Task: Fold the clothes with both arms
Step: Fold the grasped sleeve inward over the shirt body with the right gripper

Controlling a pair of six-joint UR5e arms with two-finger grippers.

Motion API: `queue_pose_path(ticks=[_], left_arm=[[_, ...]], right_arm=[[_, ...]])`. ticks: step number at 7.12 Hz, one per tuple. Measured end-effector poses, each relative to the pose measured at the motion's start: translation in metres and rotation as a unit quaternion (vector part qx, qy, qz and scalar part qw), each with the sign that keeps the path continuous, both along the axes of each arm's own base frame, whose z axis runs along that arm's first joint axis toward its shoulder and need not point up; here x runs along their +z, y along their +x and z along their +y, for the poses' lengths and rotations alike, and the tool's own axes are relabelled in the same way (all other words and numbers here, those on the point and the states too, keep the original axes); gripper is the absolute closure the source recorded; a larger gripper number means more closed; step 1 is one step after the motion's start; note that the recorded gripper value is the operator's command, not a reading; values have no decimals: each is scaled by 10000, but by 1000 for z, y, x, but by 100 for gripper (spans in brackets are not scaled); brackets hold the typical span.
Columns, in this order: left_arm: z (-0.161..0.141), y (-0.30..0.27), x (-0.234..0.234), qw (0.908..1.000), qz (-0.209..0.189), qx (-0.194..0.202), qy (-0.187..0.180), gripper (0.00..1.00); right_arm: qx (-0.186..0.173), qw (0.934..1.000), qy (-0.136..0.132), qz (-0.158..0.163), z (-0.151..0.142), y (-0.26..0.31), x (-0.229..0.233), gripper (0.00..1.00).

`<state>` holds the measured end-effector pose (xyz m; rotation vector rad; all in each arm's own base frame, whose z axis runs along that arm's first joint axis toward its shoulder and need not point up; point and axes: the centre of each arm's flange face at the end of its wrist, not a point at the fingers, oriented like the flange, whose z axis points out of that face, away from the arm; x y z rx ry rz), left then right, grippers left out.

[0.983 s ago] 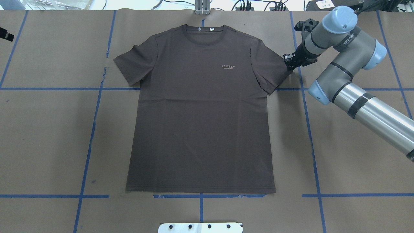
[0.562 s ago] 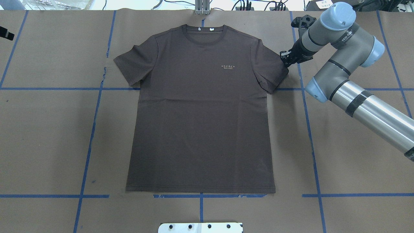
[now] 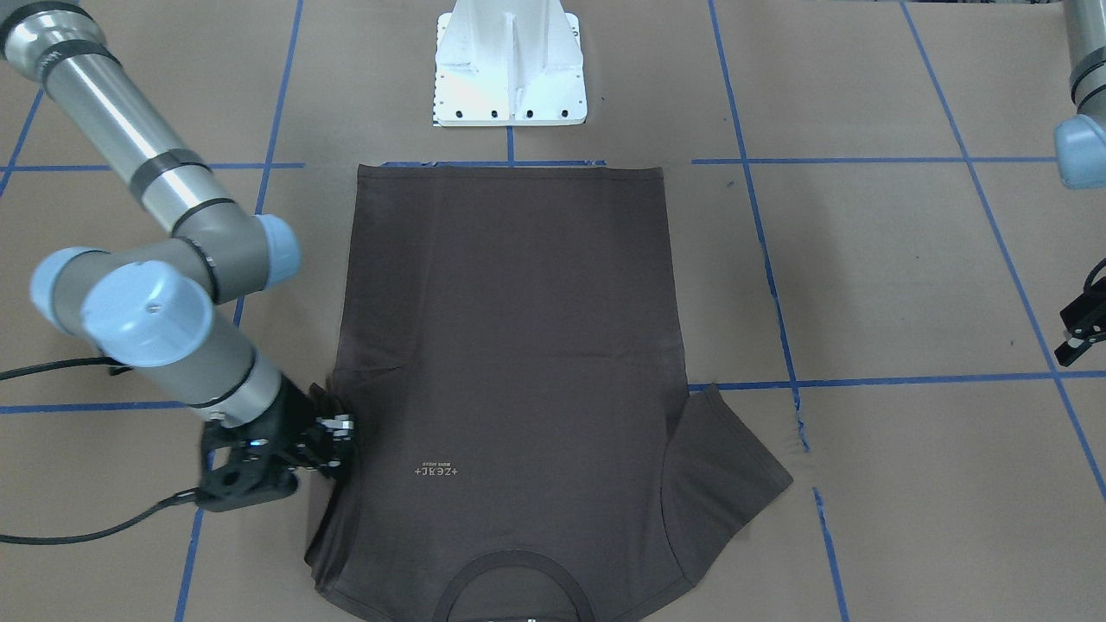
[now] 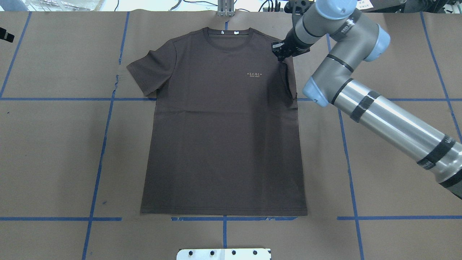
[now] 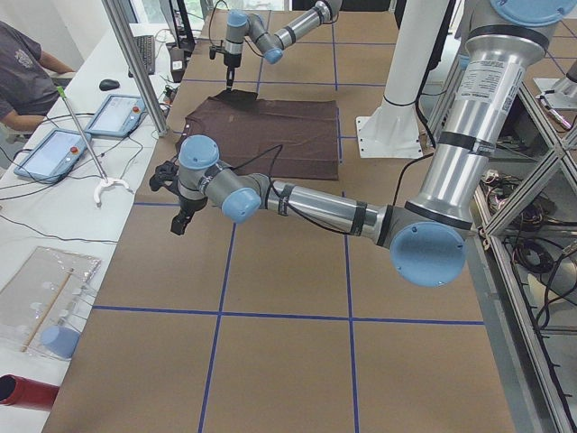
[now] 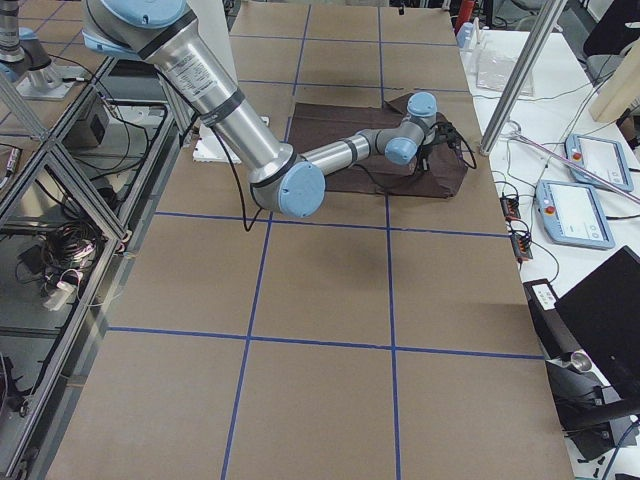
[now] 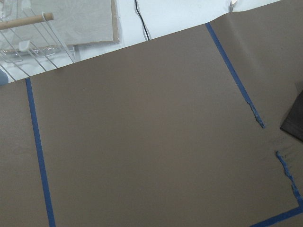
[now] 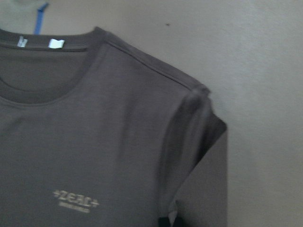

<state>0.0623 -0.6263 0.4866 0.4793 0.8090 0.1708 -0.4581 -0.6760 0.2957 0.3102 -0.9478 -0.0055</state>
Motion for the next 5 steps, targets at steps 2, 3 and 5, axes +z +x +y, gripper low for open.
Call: queue_pose_path(ticks=[2, 3, 5], left_arm=[[-1, 0, -1, 10000, 20, -36, -34, 0], [-2, 1, -3, 9999, 62, -96, -96, 0], [-4, 3, -9, 9995, 145, -206, -204, 0]], right_arm=[[134, 9995, 178, 234, 11, -72, -37, 1], [163, 9992, 211, 299, 16, -87, -40, 0], [181, 9990, 224, 328, 17, -93, -41, 0]])
